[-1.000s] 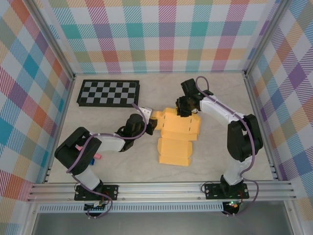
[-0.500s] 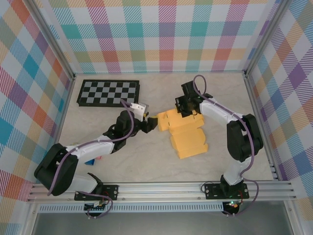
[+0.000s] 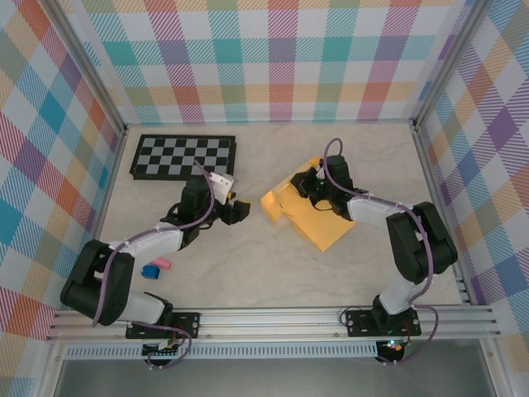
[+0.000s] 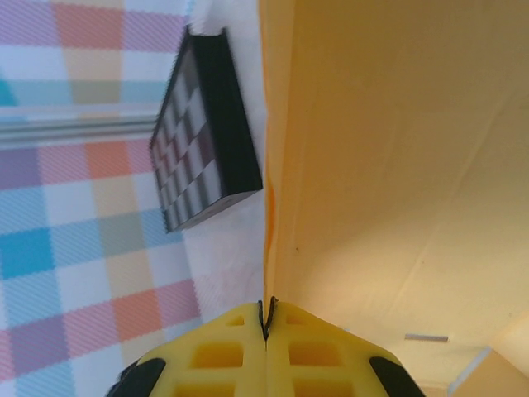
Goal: Fold the paper box
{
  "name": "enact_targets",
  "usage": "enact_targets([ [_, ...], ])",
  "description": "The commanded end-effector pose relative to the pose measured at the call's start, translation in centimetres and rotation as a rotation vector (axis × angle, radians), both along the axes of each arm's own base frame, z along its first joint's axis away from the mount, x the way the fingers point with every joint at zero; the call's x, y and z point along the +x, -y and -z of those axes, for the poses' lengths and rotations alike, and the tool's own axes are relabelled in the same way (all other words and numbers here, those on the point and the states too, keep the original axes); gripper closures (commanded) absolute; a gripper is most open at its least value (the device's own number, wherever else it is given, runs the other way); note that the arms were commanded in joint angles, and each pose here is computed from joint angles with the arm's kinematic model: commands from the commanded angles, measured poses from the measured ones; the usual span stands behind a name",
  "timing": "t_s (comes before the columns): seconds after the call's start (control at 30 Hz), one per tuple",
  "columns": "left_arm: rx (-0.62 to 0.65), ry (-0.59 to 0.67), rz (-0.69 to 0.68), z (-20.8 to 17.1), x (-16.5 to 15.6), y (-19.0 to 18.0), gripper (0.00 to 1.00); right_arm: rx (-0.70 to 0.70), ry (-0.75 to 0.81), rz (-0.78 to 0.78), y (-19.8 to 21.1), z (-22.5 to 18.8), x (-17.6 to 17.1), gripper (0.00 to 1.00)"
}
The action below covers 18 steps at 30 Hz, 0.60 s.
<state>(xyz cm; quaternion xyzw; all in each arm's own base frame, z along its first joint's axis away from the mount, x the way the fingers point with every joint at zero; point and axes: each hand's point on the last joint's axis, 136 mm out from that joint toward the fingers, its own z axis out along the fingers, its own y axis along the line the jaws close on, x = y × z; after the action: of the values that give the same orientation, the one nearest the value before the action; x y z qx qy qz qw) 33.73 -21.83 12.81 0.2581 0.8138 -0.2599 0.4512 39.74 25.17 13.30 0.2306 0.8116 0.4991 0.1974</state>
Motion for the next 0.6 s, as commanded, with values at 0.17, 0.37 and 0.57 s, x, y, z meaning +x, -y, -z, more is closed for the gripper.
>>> enact_targets([
  [0.17,0.069,0.167,0.201,2.0,-2.8,3.7,0.32,0.169,0.243,-0.206,-1.9,-5.0,0.0,1.00],
  [0.37,0.112,0.199,0.223,3.2,-2.2,3.9,0.33,0.218,0.251,-0.369,-2.5,-4.0,-1.5,1.00],
  [0.57,0.163,0.250,0.206,3.2,-0.7,3.9,0.35,0.186,0.218,-0.389,-2.4,-1.2,-1.6,1.00],
])
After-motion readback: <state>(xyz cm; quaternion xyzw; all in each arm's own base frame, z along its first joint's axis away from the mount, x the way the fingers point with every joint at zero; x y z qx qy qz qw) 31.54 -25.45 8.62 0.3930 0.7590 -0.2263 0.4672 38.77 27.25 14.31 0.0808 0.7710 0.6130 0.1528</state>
